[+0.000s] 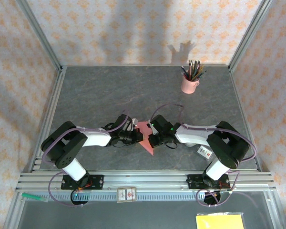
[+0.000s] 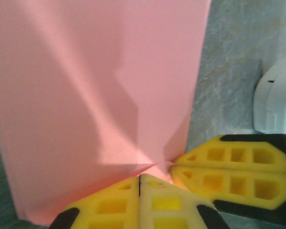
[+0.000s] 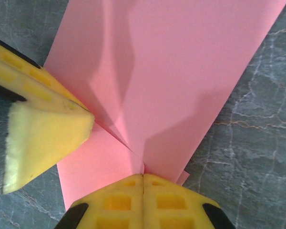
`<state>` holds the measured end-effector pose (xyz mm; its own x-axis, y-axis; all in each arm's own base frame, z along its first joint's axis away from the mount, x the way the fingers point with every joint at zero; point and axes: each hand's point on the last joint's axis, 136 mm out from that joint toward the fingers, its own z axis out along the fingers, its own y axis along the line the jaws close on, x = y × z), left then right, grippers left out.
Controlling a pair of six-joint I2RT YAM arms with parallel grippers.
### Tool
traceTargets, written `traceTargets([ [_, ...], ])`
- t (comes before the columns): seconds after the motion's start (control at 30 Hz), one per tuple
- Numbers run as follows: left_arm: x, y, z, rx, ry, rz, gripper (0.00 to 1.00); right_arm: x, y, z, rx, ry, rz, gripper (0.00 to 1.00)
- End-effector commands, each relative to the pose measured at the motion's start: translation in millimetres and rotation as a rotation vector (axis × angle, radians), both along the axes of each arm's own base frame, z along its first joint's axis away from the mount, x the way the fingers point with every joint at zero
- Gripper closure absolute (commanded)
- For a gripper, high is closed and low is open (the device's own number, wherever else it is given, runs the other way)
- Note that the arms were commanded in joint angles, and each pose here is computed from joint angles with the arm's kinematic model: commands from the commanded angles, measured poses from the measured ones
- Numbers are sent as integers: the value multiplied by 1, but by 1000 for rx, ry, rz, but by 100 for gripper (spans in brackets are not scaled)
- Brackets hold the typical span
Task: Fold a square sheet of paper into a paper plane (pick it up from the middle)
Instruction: Third fold the triangle at the center of the table.
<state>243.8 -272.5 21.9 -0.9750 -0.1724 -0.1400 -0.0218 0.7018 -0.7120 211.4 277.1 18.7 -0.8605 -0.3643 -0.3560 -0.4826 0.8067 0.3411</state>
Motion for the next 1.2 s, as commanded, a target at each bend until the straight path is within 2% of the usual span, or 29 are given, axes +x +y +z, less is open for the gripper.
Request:
traceTargets([
  [0.0, -10, 13, -23, 83, 24, -7, 100, -14, -23, -28, -97, 64, -18, 100],
  [0.17, -9, 11, -17, 68, 16, -6, 100, -15, -24, -29, -102, 68, -18, 100],
  [0.33, -4, 2, 10, -25, -22, 10, 100, -14, -22, -27, -93, 64, -24, 100],
  [0.5, -4, 3, 22, -66, -45, 40, 96, -12, -18, -20, -67, 55, -29, 100],
  [0.7, 15, -5, 30, -72, -68, 43, 96, -9, -12, -11, -29, 41, -26, 100],
  [0.9, 43, -9, 32, -58, -83, 46, 96, -11, -11, -11, -24, 43, -21, 100],
  [1.17, 56, -3, -6, 85, -41, -22, 97, -6, -4, -2, 4, 29, -17, 100],
])
